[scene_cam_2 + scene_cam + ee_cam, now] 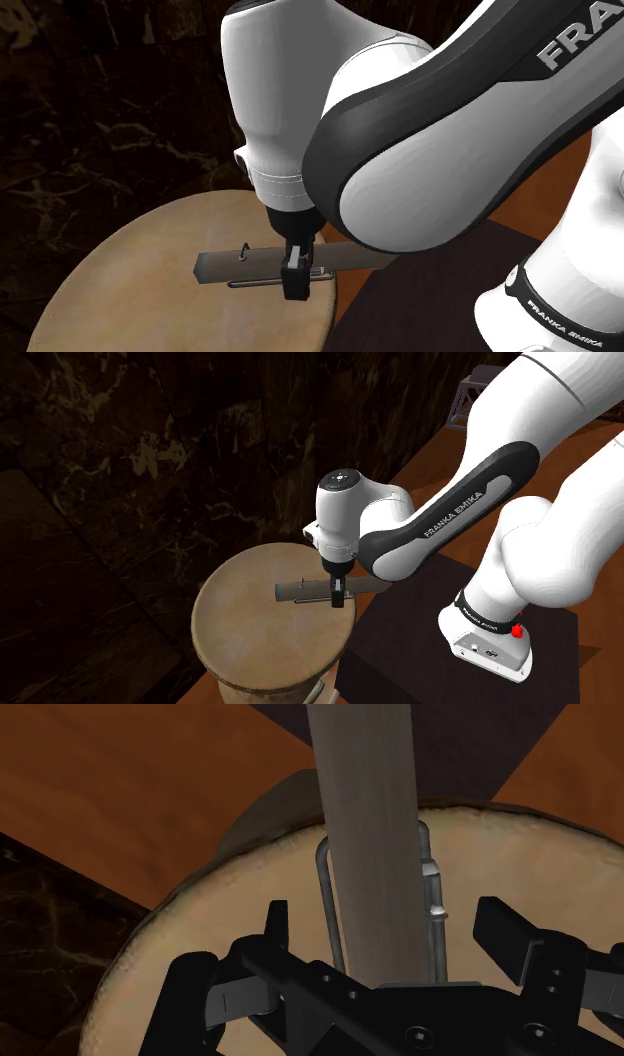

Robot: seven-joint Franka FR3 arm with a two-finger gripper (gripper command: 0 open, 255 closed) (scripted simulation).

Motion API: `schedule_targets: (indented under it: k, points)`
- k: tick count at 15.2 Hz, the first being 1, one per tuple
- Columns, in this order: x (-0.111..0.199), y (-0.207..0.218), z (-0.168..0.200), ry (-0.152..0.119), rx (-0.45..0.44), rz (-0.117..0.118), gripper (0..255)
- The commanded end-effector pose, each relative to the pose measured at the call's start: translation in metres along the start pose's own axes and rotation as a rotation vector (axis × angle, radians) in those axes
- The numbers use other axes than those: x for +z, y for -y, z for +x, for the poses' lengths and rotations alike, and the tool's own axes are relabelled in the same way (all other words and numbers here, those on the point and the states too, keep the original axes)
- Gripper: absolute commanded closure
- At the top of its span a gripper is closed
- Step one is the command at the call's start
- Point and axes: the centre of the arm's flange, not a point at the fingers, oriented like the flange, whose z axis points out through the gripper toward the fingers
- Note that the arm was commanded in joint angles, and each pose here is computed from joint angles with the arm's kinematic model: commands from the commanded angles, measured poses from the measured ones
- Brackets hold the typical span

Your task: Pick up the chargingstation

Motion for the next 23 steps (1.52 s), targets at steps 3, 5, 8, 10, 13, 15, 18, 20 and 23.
schedule_targets:
  k: [3, 5, 8, 10, 13, 15, 18, 20, 23]
  points:
    - [0.003, 0.000, 0.001, -0.001, 0.000, 0.000, 255]
    - [0.003, -0.001, 0.001, -0.001, 0.000, 0.000, 255]
    - [0.003, 0.000, 0.001, -0.001, 0.000, 0.000, 255]
    - [0.002, 0.000, 0.001, -0.001, 0.000, 0.000, 255]
    - [-0.014, 0.000, 0.000, -0.001, 0.000, 0.000, 255]
    - [-0.024, -0.001, -0.001, -0.001, 0.000, 0.000, 255]
    - [-0.040, -0.001, -0.002, -0.001, 0.000, 0.000, 255]
    - [-0.051, -0.002, -0.002, -0.001, 0.000, 0.000, 255]
    - [-0.066, -0.002, -0.003, -0.001, 0.000, 0.000, 255]
